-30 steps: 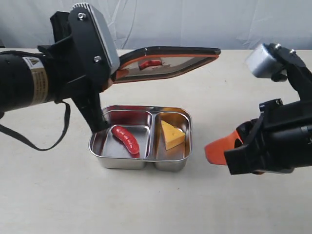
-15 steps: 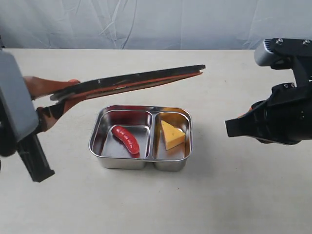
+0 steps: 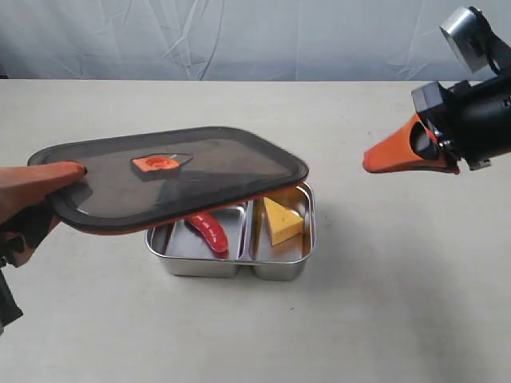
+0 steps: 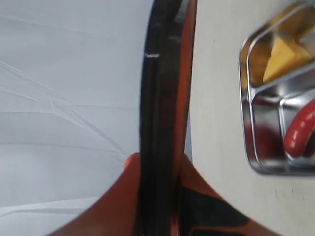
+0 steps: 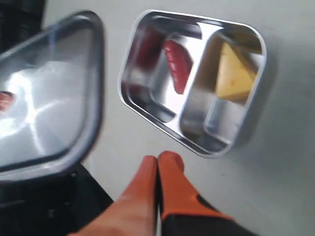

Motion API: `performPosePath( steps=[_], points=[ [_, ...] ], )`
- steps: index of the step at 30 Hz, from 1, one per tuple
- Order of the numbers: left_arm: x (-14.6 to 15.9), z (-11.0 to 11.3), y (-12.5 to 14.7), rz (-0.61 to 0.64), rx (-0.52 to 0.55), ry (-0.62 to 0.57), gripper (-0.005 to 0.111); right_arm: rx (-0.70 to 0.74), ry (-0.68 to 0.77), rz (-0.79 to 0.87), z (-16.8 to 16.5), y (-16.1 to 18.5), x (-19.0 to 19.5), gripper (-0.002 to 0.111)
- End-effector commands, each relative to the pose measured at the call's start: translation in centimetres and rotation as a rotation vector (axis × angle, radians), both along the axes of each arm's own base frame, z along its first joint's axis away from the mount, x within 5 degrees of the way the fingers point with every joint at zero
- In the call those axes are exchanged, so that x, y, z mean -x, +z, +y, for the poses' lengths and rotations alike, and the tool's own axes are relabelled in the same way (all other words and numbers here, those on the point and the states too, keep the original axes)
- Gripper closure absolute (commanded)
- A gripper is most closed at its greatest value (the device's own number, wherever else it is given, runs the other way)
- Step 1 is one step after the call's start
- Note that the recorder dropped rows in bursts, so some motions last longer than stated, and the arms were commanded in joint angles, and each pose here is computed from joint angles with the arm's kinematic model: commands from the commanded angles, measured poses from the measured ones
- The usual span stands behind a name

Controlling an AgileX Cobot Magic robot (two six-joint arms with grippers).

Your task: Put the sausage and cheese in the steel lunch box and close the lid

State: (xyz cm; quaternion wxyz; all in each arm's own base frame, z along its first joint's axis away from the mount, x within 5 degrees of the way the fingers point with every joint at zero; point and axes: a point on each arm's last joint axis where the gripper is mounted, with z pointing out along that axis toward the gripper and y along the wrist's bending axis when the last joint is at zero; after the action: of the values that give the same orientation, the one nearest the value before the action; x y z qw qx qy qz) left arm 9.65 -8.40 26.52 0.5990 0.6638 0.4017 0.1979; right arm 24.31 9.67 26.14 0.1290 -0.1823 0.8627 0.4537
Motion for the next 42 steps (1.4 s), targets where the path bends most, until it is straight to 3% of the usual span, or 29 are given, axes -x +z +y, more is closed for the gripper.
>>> performPosePath(
  steps=[1, 11, 24, 27, 32, 34, 37, 42],
  points=[
    [-0.4, 0.7, -0.5, -0.061, -0.073, 0.071, 0.107, -0.126, -0.029, 0.071, 0.2, -2.2, -2.4, 0.109],
    [-0.8, -0.6, -1.8, -0.004, -0.163, -0.013, 0.107, -0.139, -0.042, 0.139, 0.4, -3.9, -3.2, 0.109],
    [0.4, -1.3, -1.2, -0.003, -0.121, -0.157, 0.107, -0.154, -0.068, 0.251, 0.7, -6.9, -4.3, 0.108],
    [0.5, -1.1, -1.0, -0.013, -0.113, -0.157, 0.107, -0.148, -0.048, 0.269, 1.3, -7.4, -4.1, 0.093],
    [0.6, -1.2, -1.0, -0.013, -0.11, -0.166, 0.107, -0.105, 0.007, 0.379, 4.0, -7.5, -2.7, 0.051],
    [0.7, -1.1, -1.0, -0.016, -0.107, -0.168, 0.107, -0.064, 0.058, 0.391, 4.8, -7.7, -2.0, 0.048],
    [0.9, -1.0, -0.7, -0.029, -0.097, -0.168, 0.107, -0.016, 0.095, 0.431, 5.7, -7.9, -1.1, 0.058],
    [1.0, -0.8, -0.5, -0.041, -0.087, -0.167, 0.107, -0.016, 0.071, 0.466, 5.9, -7.6, -1.0, 0.094]
  ],
)
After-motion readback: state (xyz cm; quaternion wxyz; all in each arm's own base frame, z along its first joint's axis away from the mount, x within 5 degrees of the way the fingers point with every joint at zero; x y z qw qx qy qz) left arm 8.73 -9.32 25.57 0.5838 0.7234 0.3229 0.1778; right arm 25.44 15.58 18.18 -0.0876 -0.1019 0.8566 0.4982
